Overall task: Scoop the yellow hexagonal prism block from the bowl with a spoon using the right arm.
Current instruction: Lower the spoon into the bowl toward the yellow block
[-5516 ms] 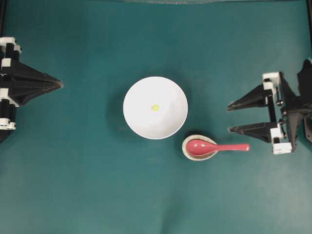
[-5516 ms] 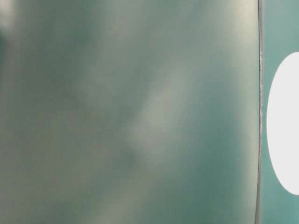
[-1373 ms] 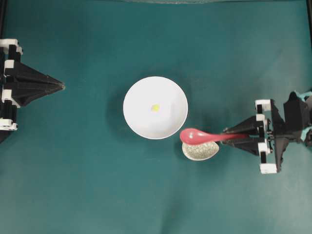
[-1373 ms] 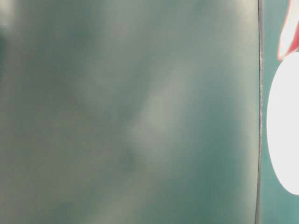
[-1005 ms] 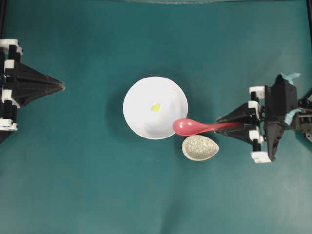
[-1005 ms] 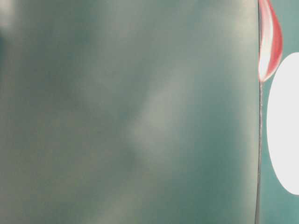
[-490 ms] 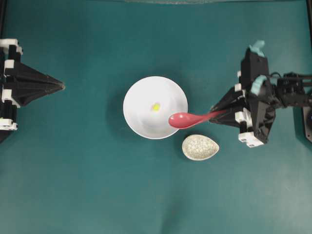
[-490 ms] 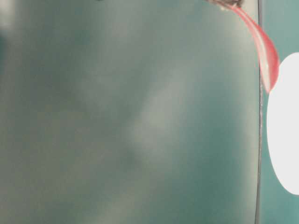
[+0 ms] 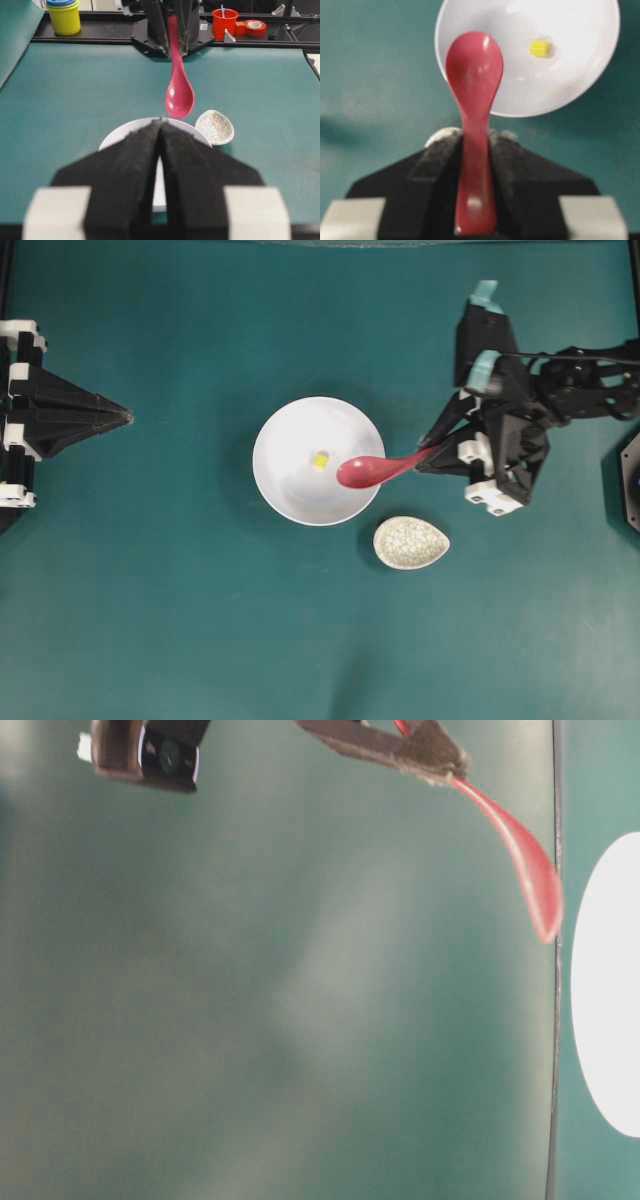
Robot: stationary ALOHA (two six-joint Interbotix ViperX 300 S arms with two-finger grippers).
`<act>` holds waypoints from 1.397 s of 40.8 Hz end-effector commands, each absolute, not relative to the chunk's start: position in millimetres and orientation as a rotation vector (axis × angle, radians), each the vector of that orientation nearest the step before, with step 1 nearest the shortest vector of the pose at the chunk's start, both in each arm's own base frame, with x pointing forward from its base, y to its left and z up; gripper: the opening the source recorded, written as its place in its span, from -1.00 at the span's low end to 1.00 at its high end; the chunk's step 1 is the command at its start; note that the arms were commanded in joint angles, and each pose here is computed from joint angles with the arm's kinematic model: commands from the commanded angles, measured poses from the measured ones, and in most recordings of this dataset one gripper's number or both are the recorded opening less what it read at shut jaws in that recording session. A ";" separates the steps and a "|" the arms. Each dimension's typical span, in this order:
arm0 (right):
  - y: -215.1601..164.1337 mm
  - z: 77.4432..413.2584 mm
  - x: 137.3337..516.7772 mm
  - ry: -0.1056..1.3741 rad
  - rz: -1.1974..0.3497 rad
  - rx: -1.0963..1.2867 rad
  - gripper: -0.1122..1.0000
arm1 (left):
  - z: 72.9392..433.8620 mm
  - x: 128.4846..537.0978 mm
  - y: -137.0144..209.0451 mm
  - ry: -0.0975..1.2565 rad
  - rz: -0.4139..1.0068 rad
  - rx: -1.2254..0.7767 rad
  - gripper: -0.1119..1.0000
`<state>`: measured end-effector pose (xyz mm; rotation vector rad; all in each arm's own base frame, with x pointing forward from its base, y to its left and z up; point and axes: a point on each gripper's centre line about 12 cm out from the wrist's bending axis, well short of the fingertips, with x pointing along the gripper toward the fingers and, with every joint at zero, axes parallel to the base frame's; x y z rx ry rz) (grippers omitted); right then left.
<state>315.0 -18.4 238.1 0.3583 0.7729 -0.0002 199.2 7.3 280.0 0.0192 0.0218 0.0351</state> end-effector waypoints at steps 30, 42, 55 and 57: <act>-40.6 234.5 361.2 1.043 -0.121 0.426 -0.38 | 289.7 202.1 6.1 -0.004 0.028 0.023 -0.78; -34.4 231.0 371.7 1.081 -0.111 0.374 -0.38 | 289.5 202.4 3.6 -0.004 0.016 0.023 -0.78; -33.0 217.4 376.7 1.111 -0.108 0.369 -0.38 | 289.8 202.1 3.9 -0.006 0.018 0.023 -0.78; -32.6 215.2 377.4 1.116 -0.107 0.367 -0.38 | 289.8 202.1 3.9 -0.006 0.018 0.023 -0.78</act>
